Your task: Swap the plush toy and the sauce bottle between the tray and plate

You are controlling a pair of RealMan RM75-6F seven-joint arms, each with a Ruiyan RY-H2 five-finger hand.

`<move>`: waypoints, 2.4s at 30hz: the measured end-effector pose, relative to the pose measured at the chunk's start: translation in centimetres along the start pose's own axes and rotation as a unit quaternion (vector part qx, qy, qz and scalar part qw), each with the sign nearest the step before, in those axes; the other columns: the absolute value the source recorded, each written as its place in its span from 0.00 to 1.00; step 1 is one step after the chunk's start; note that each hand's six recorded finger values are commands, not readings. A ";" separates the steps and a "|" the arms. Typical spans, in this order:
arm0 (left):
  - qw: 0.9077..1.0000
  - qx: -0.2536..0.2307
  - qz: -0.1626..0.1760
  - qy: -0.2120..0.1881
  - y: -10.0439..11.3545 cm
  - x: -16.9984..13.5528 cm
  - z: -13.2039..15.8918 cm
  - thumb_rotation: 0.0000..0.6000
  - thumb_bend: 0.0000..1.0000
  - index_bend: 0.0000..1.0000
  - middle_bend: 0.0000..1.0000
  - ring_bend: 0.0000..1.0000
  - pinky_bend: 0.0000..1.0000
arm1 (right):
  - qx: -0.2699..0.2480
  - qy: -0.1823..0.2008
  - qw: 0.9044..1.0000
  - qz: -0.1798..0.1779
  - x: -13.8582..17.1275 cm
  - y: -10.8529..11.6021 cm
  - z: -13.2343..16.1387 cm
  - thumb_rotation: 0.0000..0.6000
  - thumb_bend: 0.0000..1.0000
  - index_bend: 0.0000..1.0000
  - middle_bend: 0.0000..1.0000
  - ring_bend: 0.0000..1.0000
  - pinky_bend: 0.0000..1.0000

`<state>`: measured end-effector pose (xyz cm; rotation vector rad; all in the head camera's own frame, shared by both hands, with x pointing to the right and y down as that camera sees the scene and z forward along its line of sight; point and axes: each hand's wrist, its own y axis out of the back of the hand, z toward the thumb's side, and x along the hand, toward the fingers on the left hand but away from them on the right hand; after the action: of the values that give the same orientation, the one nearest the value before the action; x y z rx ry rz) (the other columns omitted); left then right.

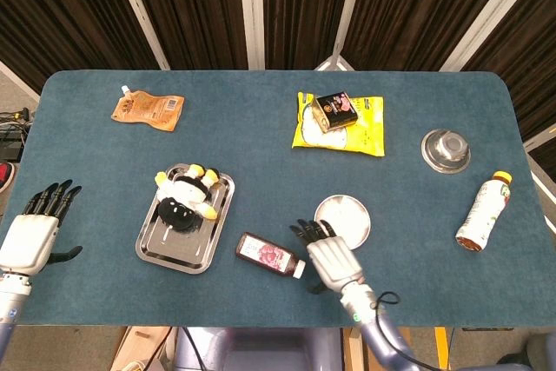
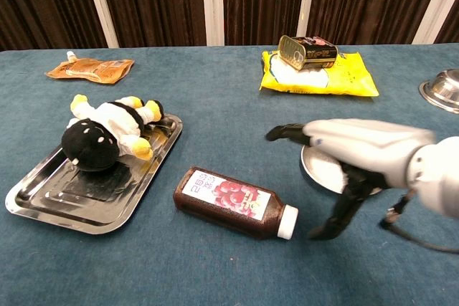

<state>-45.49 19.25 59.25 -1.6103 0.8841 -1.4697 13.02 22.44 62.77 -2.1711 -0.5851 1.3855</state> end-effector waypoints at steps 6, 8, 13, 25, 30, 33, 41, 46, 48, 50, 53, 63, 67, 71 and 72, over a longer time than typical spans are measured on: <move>1.000 -0.003 0.009 0.007 0.3 0.0 -0.3 1.00 0.01 0.10 0.00 0.00 0.10 | -0.019 -0.002 1.000 0.006 -1.3 -1.0 2.9 1.00 0.03 0.05 0.00 0.03 0.00; 1.000 -0.003 0.012 0.009 0.4 0.0 -0.5 1.00 0.01 0.10 0.00 0.00 0.10 | -0.023 -0.011 1.000 0.004 -1.8 -1.2 3.6 1.00 0.03 0.05 0.01 0.03 0.00; 1.000 -0.009 0.016 0.015 0.6 0.1 -0.9 1.00 0.01 0.10 0.00 0.00 0.10 | -0.031 -0.043 0.999 -0.012 -3.0 -1.4 4.5 1.00 0.03 0.08 0.06 0.08 0.00; 0.999 -0.021 0.028 0.024 1.2 -0.1 -1.4 1.00 0.01 0.11 0.00 0.00 0.10 | -0.038 -0.105 0.993 -0.026 -5.1 -2.8 4.8 1.00 0.03 0.15 0.18 0.19 0.00; 0.999 -0.026 0.033 0.026 1.4 -0.1 -1.6 1.00 0.01 0.12 0.00 0.00 0.10 | -0.046 -0.103 0.993 -0.024 -5.5 -3.3 5.5 1.00 0.03 0.16 0.20 0.21 0.00; 0.999 -0.028 0.034 0.029 1.4 0.0 -1.7 1.00 0.02 0.12 0.00 0.00 0.10 | -0.054 -0.099 0.993 -0.025 -5.6 -3.5 6.1 1.00 0.03 0.20 0.24 0.26 0.00; 0.998 -0.034 0.038 0.032 1.5 0.0 -1.8 1.00 0.04 0.12 0.00 0.00 0.10 | -0.057 -0.101 0.992 -0.047 -6.3 -3.5 6.3 1.00 0.03 0.29 0.39 0.39 0.00; 0.997 -0.038 0.047 0.038 1.7 0.0 -2.0 1.00 0.04 0.13 0.00 0.00 0.10 | -0.059 -0.104 0.992 -0.041 -6.4 -4.3 6.0 1.00 0.03 0.29 0.40 0.39 0.00; 0.997 -0.041 0.049 0.039 1.8 0.0 -2.0 1.00 0.04 0.13 0.00 0.00 0.10 | -0.061 -0.105 0.992 -0.039 -6.4 -4.5 5.8 1.00 0.03 0.29 0.40 0.40 0.00; 0.997 -0.042 0.051 0.039 1.8 0.0 -2.0 1.00 0.04 0.14 0.00 0.00 0.10 | -0.061 -0.103 0.992 -0.041 -6.5 -4.5 5.8 1.00 0.03 0.31 0.41 0.42 0.00; 0.997 -0.043 0.050 0.039 1.7 0.0 -2.0 1.00 0.04 0.14 0.00 0.00 0.10 | -0.060 -0.103 0.992 -0.046 -6.6 -4.3 5.7 1.00 0.05 0.37 0.51 0.52 0.05; 0.996 -0.054 0.061 0.045 2.0 0.0 -2.2 1.00 0.04 0.16 0.00 0.00 0.10 | -0.066 -0.111 0.990 -0.063 -6.6 -3.9 4.5 1.00 0.17 0.50 0.65 0.64 0.13; 0.996 -0.053 0.062 0.045 2.1 0.0 -2.3 1.00 0.04 0.16 0.00 0.00 0.10 | -0.078 -0.108 0.988 -0.076 -6.4 -2.9 3.9 1.00 0.17 0.51 0.65 0.64 0.13; 0.995 -0.053 0.064 0.046 2.1 0.0 -2.3 1.00 0.04 0.16 0.00 0.00 0.10 | -0.083 -0.109 0.986 -0.099 -6.2 -0.9 2.7 1.00 0.18 0.51 0.65 0.64 0.13; 0.995 -0.053 0.064 0.046 2.1 0.0 -2.3 1.00 0.04 0.16 0.00 0.00 0.10 | -0.084 -0.111 0.985 -0.105 -6.2 -0.4 2.3 1.00 0.18 0.51 0.65 0.64 0.13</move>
<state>-47.72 18.05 57.52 -1.5396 1.1144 -1.4374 8.45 19.48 66.49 -2.0228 -1.0174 1.5192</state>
